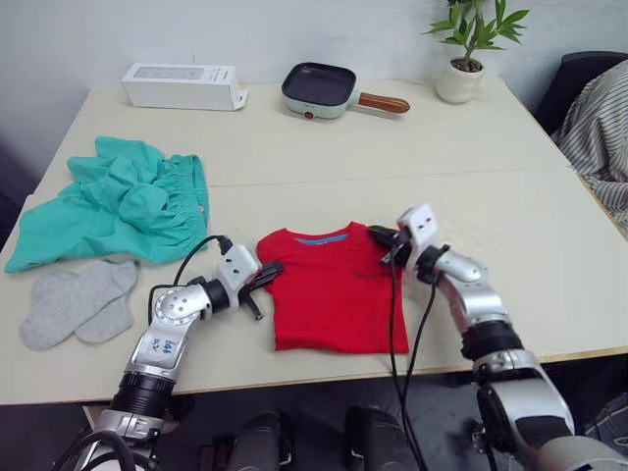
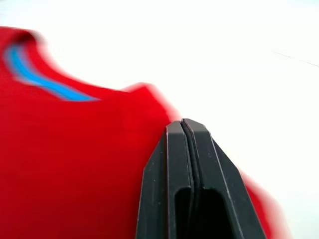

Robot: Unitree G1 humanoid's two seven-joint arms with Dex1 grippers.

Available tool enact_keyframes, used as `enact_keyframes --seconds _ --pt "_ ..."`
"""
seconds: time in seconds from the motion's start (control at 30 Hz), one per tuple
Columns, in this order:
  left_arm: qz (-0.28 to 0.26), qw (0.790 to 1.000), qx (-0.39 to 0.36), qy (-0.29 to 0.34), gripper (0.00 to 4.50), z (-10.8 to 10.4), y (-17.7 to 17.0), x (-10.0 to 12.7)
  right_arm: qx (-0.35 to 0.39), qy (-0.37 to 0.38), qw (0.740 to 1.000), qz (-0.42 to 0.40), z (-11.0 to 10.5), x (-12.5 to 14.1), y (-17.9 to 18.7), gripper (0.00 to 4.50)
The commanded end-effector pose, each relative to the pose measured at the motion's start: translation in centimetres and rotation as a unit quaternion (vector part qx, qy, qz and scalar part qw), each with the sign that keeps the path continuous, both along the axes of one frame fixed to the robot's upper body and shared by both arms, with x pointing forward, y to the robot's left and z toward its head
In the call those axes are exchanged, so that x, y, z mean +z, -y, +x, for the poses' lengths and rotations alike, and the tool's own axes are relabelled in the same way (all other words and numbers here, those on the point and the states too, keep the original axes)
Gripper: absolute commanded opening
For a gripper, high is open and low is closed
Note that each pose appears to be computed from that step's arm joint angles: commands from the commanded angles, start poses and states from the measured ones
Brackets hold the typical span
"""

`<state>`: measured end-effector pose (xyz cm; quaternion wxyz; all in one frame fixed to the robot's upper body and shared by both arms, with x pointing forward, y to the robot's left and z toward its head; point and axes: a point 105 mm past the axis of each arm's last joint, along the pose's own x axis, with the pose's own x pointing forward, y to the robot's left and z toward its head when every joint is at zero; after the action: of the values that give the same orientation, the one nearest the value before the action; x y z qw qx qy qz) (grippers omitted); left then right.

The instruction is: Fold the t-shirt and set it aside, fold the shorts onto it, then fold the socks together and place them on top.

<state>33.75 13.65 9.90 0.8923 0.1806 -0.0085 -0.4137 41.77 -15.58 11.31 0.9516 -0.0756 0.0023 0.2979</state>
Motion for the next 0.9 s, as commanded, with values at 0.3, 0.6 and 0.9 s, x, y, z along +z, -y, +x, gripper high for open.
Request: enact_keyframes --seconds 0.3,0.6,0.9 --pt "-0.054 0.989 -0.130 0.039 0.05 -2.7 2.5 4.5 0.217 0.077 0.972 0.033 -7.4 3.8 -3.5 0.01" --pt "-0.004 0.989 -0.144 -0.021 0.05 -4.7 4.2 -0.3 0.199 0.017 0.980 0.017 -12.7 -1.0 -4.2 0.01" --pt "0.010 0.988 -0.145 -0.045 0.05 -5.9 2.9 -1.7 0.115 -0.008 0.993 0.036 -11.5 0.3 3.6 0.01"
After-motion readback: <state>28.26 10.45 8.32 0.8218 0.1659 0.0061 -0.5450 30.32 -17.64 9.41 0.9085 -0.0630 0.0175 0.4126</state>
